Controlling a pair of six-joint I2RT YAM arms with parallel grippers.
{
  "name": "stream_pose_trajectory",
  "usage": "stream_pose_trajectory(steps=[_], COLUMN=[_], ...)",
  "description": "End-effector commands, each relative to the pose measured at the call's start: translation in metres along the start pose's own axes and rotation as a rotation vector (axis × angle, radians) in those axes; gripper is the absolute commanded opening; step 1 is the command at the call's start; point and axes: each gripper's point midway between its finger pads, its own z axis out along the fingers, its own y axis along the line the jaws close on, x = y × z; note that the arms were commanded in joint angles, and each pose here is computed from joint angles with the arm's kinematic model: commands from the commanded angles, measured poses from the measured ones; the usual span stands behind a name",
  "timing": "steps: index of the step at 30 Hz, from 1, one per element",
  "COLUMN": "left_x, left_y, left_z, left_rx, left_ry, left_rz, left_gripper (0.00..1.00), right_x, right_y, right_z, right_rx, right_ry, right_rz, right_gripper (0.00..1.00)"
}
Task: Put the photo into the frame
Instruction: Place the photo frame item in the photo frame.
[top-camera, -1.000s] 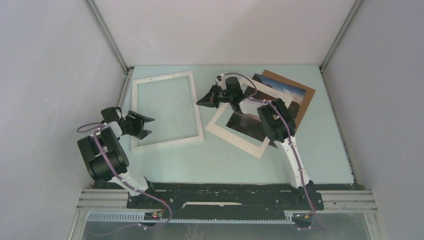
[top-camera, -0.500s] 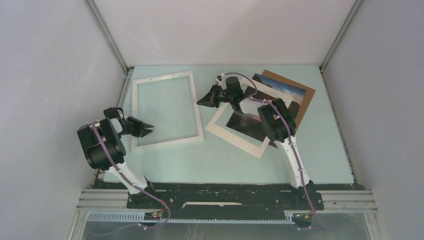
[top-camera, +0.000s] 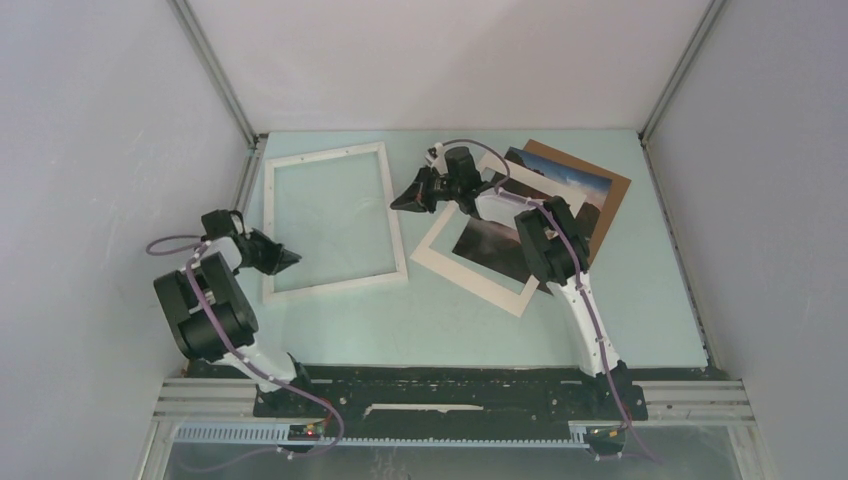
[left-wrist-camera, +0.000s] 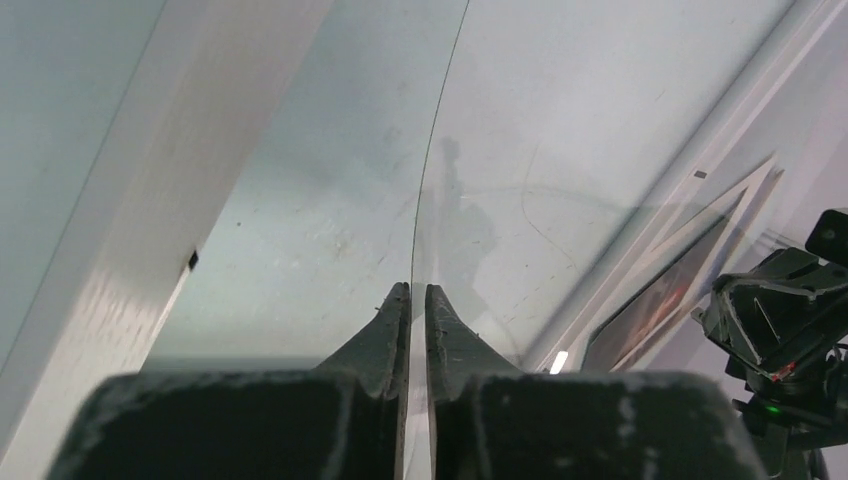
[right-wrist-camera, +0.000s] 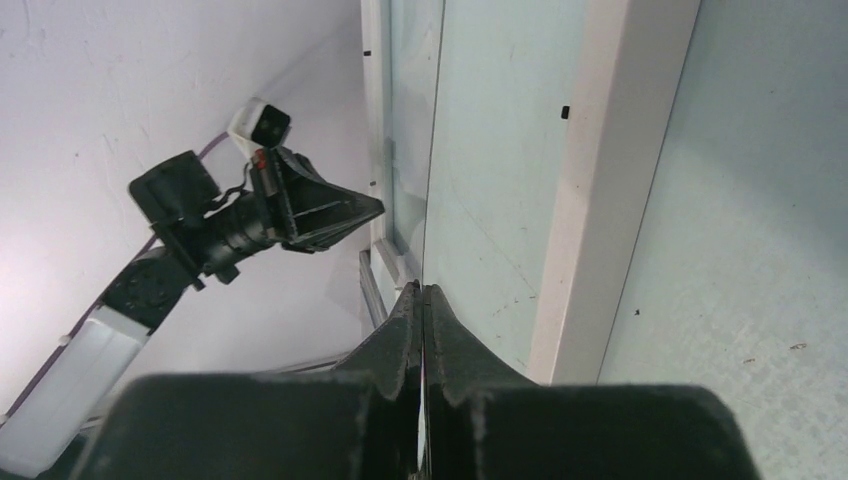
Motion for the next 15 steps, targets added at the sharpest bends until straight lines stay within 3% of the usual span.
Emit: stream_pose_trajectory(steps=[1, 15], left_x=[-0.018, -0.028], left_y=[-0.014, -0.031], left_z=[-0.031, -0.063], left_rx=[-0.033, -0.035], left_ry=[-0.104, -0.213], left_rz=[0.126, 0.212], left_gripper=[0.07, 0.05], right_x=[0.0, 0.006], right_y=[0.006, 0.007], right_z=[0.002, 0.003], right_rx=[-0.015, -0.044], right_ry=[-0.009, -0.089], right_rz=[-0.06, -0.121], right_gripper=[0.0, 0.0])
